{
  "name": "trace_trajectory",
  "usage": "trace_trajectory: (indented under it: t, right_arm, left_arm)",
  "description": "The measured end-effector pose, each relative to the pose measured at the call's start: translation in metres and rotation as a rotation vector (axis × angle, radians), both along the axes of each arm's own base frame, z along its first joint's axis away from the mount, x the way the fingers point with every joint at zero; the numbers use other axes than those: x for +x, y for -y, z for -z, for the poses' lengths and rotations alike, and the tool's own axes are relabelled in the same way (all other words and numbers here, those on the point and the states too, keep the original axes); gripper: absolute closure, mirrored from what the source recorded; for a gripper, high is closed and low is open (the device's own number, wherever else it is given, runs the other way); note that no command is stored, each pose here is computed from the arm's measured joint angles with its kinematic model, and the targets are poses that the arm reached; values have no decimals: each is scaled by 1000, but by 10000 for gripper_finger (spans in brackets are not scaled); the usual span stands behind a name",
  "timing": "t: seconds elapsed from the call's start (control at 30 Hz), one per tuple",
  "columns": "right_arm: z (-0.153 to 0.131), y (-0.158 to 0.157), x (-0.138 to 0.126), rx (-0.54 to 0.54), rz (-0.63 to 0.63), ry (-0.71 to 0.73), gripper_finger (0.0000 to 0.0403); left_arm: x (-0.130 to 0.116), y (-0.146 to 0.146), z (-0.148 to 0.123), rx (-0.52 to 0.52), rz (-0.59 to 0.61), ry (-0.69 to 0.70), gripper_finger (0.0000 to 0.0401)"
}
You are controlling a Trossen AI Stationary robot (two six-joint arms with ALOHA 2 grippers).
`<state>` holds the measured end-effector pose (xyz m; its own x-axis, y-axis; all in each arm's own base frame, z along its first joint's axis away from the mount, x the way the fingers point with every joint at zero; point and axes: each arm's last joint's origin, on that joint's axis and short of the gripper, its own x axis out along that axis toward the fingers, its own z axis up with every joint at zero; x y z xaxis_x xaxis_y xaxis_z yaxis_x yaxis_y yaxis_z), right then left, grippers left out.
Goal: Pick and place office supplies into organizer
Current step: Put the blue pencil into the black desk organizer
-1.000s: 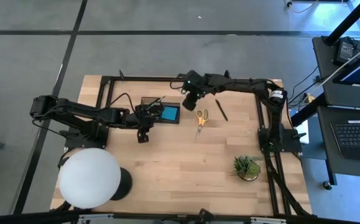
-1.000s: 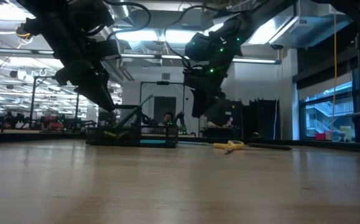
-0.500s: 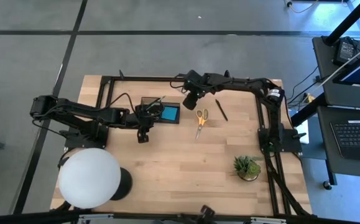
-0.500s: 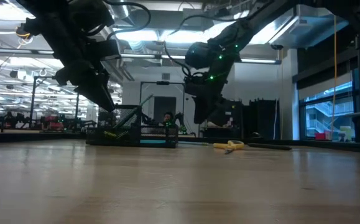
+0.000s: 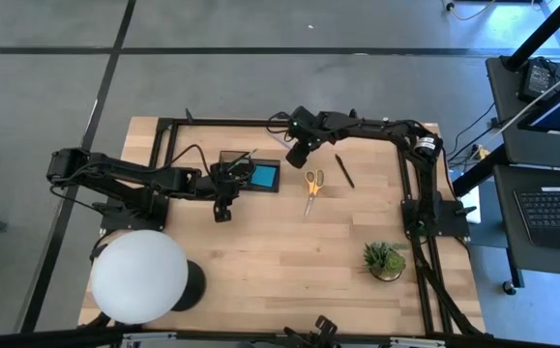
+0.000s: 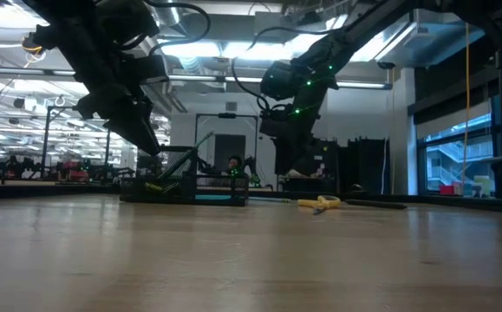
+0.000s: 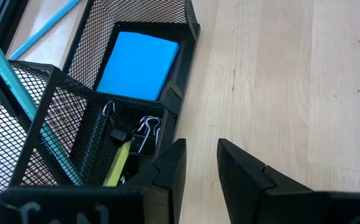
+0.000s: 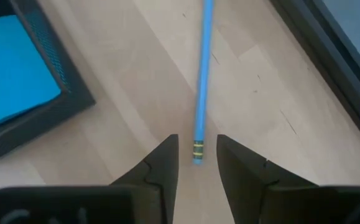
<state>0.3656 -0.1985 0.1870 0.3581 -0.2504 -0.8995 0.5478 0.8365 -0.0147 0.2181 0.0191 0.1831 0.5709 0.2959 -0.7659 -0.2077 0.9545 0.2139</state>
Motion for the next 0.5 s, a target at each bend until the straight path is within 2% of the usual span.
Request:
trace_trajectory:
  t: [0.37,0.5]
  right_arm:
    - [0,0,0,-9,-21,-5,289]
    - [0,0,1,-12,-21,0,270]
  left_arm:
    - [0,0,0,0,0,0,315]
    - [0,0,0,0,0,0,315]
